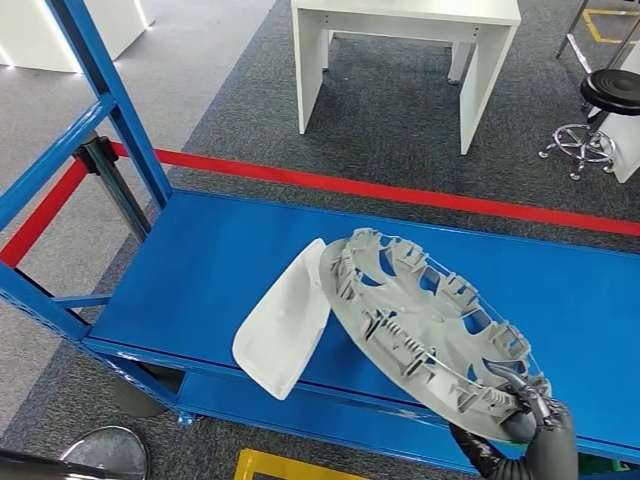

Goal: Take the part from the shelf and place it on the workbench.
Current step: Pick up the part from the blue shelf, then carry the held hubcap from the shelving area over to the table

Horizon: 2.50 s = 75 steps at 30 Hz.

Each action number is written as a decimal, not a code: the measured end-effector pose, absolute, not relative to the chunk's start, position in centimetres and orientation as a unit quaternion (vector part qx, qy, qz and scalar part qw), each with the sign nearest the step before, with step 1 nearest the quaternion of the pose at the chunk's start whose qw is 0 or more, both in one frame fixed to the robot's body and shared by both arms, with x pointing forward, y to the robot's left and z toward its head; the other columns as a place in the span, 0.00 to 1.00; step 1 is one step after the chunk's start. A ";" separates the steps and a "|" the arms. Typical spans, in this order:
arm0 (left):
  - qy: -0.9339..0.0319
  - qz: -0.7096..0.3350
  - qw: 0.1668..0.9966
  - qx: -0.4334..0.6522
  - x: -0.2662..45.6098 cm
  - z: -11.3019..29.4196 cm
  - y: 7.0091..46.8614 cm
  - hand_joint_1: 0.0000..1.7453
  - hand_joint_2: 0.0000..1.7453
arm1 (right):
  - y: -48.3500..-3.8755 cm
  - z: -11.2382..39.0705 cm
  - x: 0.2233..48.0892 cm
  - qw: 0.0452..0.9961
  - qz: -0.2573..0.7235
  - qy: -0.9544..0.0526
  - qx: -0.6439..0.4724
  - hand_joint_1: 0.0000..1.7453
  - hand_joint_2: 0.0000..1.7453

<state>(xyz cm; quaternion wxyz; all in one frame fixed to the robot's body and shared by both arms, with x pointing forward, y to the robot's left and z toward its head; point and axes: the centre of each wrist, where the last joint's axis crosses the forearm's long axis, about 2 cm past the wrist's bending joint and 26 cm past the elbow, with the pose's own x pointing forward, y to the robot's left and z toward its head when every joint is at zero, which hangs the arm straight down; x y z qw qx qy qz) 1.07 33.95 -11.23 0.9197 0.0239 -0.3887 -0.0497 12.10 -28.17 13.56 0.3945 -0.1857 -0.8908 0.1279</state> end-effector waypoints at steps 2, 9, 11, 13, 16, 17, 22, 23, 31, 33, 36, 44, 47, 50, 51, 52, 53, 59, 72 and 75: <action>-0.392 -0.038 0.919 0.010 0.9 -11.3 33.8 0.00 0.00 | -28.1 14.0 12.0 0.387 0.114 -0.893 -0.198 1.00 1.00; -0.387 -0.030 0.921 -0.012 0.3 -11.3 33.2 0.00 0.00 | -28.1 15.1 12.1 0.357 0.075 -0.903 -0.226 1.00 1.00; -0.386 -0.027 0.922 -0.014 0.2 -11.3 33.2 0.00 0.00 | -28.1 15.6 12.1 0.347 0.066 -0.907 -0.230 1.00 1.00; -0.385 -0.027 0.922 -0.017 0.2 -11.3 33.1 0.00 0.00 | -28.1 16.0 12.3 0.339 0.060 -0.910 -0.232 1.00 1.00; -0.385 -0.025 0.923 -0.018 0.1 -11.3 33.1 0.00 0.00 | -28.1 16.4 12.4 0.331 0.054 -0.913 -0.232 1.00 1.00; -0.385 -0.024 0.923 -0.018 0.1 -11.3 33.1 0.00 0.00 | -28.1 16.6 12.4 0.329 0.052 -0.914 -0.232 1.00 1.00; -0.385 -0.018 0.923 -0.018 0.0 -11.4 32.8 0.00 0.00 | -28.2 16.8 12.4 0.326 0.048 -0.916 -0.231 1.00 1.00; -0.385 -0.017 0.923 -0.018 0.0 -11.4 32.7 0.00 0.00 | -28.2 16.8 12.4 0.326 0.048 -0.915 -0.231 1.00 1.00; -0.385 -0.014 0.923 -0.016 -0.1 -11.4 32.8 0.00 0.00 | -28.1 17.0 12.2 0.320 0.044 -0.918 -0.229 1.00 1.00; -0.385 -0.014 0.923 -0.017 -0.1 -11.4 32.8 0.00 0.00 | -28.2 17.0 12.2 0.321 0.044 -0.918 -0.229 1.00 1.00; -0.385 -0.012 0.923 -0.016 -0.2 -11.4 32.8 0.00 0.00 | -28.2 17.0 12.1 0.322 0.042 -0.917 -0.231 1.00 1.00; -0.385 -0.009 0.923 -0.013 -0.2 -11.4 32.9 0.00 0.00 | -28.2 17.0 12.1 0.321 0.040 -0.917 -0.231 1.00 1.00; -0.384 -0.009 0.923 -0.012 -0.3 -11.4 33.0 0.00 0.00 | -28.2 17.0 12.0 0.322 0.040 -0.917 -0.231 1.00 1.00; -0.385 -0.009 0.923 -0.013 -0.2 -11.4 32.9 0.00 0.00 | -28.1 17.1 12.0 0.322 0.039 -0.917 -0.231 1.00 1.00; -0.385 -0.009 0.923 -0.014 -0.2 -11.4 32.8 0.00 0.00 | -28.1 17.1 12.0 0.321 0.039 -0.918 -0.231 0.75 1.00; -0.385 -0.009 0.923 -0.014 -0.2 -11.4 32.8 0.00 0.00 | -28.1 17.1 12.0 0.321 0.039 -0.918 -0.231 0.75 1.00; -0.385 -0.009 0.923 -0.015 -0.2 -11.4 32.7 0.00 0.00 | -28.1 17.1 12.0 0.322 0.039 -0.917 -0.231 0.75 1.00; -0.386 -0.005 0.922 -0.017 -0.2 -11.4 32.5 0.00 0.00 | -28.1 17.0 11.9 0.326 0.074 -0.916 -0.224 1.00 1.00; -0.389 0.000 0.921 -0.013 -0.1 -11.3 32.9 0.00 0.00 | -27.9 17.0 11.8 0.324 0.071 -0.920 -0.207 1.00 1.00; -0.390 -0.001 0.921 -0.012 0.0 -11.3 33.0 0.00 0.00 | -27.9 17.0 11.8 0.324 0.069 -0.921 -0.207 1.00 1.00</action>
